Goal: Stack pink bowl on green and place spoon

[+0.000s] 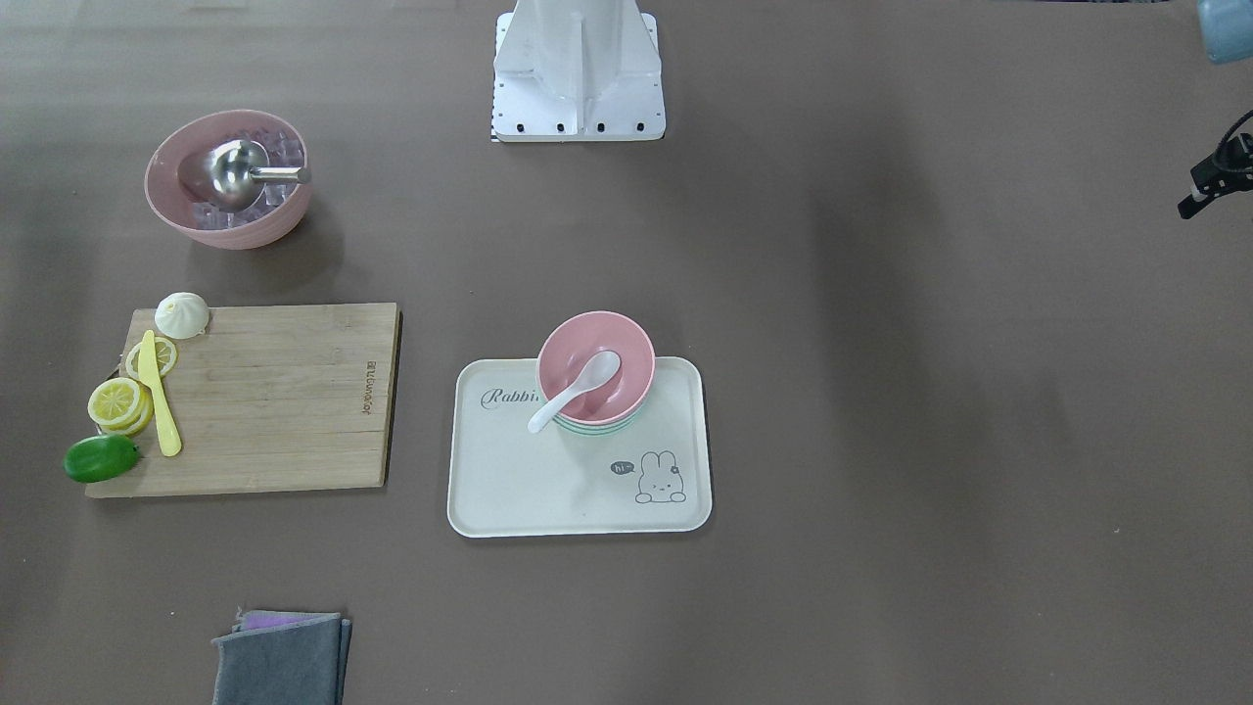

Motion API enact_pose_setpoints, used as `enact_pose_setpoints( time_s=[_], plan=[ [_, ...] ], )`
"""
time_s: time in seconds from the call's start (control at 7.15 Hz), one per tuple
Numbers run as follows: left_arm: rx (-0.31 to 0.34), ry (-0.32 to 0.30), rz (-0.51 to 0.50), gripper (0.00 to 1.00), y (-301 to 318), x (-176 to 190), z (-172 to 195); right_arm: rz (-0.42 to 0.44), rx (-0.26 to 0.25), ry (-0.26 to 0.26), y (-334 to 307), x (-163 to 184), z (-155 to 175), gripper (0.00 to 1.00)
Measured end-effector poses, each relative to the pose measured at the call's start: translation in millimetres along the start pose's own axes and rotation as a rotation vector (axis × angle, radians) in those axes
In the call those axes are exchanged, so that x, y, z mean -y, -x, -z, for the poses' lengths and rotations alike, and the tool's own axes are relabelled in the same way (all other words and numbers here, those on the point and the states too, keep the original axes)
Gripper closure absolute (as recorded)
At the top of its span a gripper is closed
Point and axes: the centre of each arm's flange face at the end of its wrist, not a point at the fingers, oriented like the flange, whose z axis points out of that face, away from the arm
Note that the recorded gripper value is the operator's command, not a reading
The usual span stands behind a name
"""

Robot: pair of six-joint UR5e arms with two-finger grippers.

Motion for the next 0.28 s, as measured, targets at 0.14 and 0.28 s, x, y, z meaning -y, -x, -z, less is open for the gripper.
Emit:
enact_pose_setpoints(
  time_s=[0.14,0.28],
  plan=[
    [0.001,-0.008,-0.007,0.02,-3.0,7.6,1.6,-0.003,0.006,0.009,-0.2,-3.7,-3.7,0.00],
    [0.001,-0.014,-0.013,0.02,-5.7,12.9,3.0,-0.006,0.007,0.019,-0.8,-7.5,-7.8,0.00]
  ],
)
